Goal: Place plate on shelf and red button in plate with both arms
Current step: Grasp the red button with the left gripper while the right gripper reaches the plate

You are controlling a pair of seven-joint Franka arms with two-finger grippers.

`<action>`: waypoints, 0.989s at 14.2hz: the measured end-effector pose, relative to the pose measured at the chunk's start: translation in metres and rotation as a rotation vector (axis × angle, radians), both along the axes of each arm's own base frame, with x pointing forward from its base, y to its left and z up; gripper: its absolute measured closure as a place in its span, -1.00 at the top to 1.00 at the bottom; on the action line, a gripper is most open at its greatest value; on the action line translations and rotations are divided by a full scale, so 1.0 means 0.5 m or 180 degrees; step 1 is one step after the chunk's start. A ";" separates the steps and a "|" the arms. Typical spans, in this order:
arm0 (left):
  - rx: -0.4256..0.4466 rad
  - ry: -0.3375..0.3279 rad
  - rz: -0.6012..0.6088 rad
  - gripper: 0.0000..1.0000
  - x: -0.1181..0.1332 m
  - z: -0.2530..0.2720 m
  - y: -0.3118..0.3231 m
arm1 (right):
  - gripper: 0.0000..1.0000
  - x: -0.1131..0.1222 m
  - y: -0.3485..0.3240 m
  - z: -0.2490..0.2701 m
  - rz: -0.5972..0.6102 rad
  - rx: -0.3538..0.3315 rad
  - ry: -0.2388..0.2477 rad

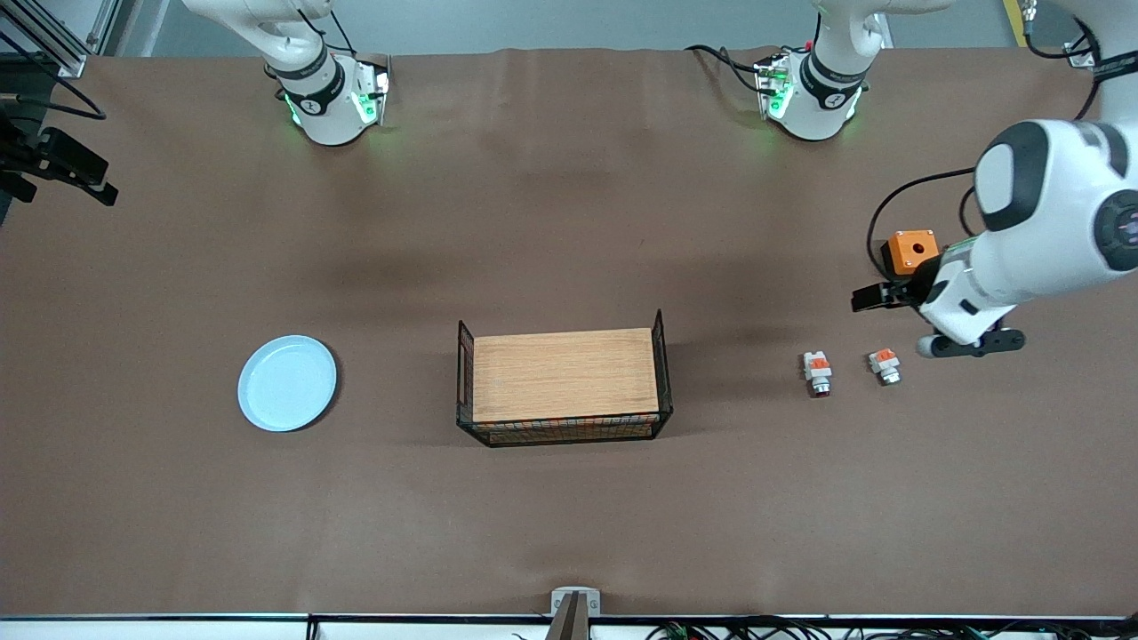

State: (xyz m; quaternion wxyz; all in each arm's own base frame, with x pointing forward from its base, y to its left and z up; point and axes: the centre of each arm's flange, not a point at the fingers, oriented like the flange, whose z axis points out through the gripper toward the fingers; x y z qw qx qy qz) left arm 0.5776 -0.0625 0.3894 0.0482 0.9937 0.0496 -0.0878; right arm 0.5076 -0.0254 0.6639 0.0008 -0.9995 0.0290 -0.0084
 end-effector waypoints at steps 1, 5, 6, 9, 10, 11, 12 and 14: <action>0.0004 -0.0017 -0.0003 1.00 0.005 -0.031 -0.006 | 1.00 0.001 0.001 -0.001 0.0002 0.0000 0.0003; 0.0025 -0.0106 -0.0011 1.00 0.029 -0.159 -0.025 | 1.00 0.017 -0.001 -0.025 0.0000 -0.0005 0.0073; 0.0040 -0.0128 -0.0019 1.00 0.034 -0.187 -0.025 | 1.00 0.022 -0.003 -0.031 -0.0004 -0.0017 0.0081; 0.0157 -0.0171 -0.0114 1.00 0.044 -0.257 -0.021 | 1.00 0.049 -0.008 -0.080 -0.0010 -0.0050 0.0220; 0.0172 -0.0195 -0.0125 1.00 0.047 -0.277 -0.020 | 1.00 0.067 -0.010 -0.113 -0.0013 -0.0055 0.0312; 0.0175 -0.0226 -0.0123 1.00 0.051 -0.299 -0.020 | 1.00 0.086 -0.014 -0.146 -0.0022 -0.0060 0.0388; 0.0175 -0.0255 -0.0119 1.00 0.054 -0.320 -0.020 | 1.00 0.101 -0.022 -0.177 -0.0040 -0.0063 0.0459; 0.0177 -0.0256 -0.0119 1.00 0.054 -0.355 -0.022 | 1.00 0.124 -0.038 -0.227 -0.0080 -0.0064 0.0574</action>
